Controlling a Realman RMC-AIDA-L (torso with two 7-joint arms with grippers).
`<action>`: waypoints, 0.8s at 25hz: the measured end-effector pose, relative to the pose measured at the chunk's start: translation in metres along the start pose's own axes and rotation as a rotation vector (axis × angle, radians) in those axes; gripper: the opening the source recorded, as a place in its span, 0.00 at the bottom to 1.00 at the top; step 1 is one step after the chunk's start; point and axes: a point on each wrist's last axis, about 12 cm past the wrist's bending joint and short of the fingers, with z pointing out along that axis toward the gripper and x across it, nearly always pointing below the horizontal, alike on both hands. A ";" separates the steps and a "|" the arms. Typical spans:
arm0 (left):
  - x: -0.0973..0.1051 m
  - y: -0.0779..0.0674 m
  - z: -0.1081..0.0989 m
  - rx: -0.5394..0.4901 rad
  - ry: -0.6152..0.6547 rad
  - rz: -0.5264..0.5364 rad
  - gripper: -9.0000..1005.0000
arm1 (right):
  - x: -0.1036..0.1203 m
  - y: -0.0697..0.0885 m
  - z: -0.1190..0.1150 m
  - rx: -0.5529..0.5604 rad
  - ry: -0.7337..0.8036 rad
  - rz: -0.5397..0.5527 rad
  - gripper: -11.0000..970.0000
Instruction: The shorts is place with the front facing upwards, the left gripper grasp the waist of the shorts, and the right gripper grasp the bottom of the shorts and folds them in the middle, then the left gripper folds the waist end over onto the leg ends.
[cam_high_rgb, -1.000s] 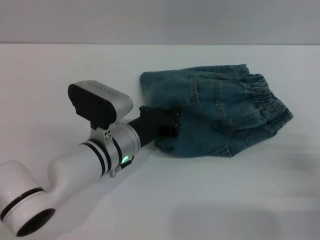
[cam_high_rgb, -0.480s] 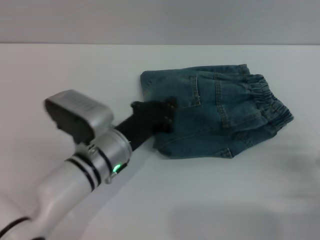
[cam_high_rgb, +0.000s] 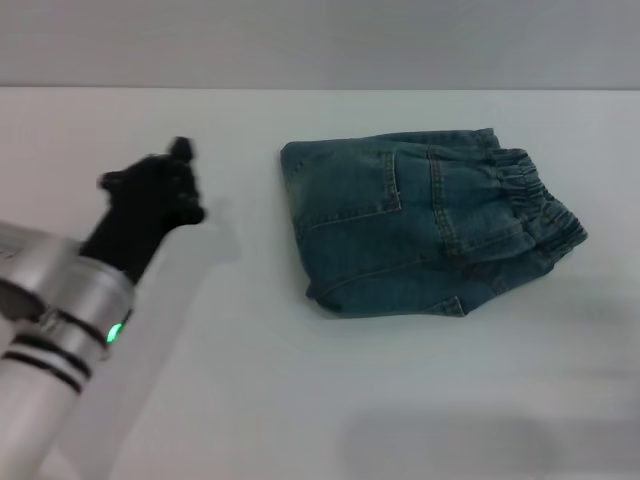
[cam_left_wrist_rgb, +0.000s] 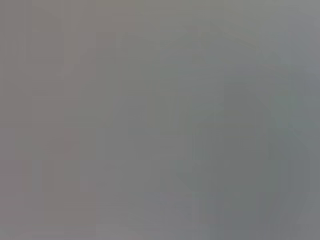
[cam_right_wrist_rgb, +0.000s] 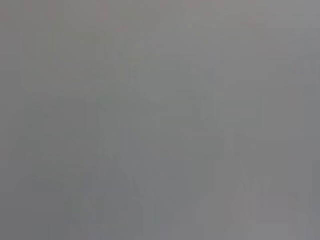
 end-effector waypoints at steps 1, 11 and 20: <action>0.002 0.008 -0.008 -0.037 -0.011 0.000 0.04 | 0.000 -0.005 -0.001 0.043 -0.001 0.009 0.10; 0.007 0.016 -0.036 -0.091 -0.047 -0.003 0.05 | -0.001 -0.031 -0.021 0.185 -0.039 -0.018 0.12; 0.009 0.017 -0.038 -0.082 -0.041 0.052 0.11 | 0.002 -0.027 -0.017 0.145 -0.023 -0.011 0.31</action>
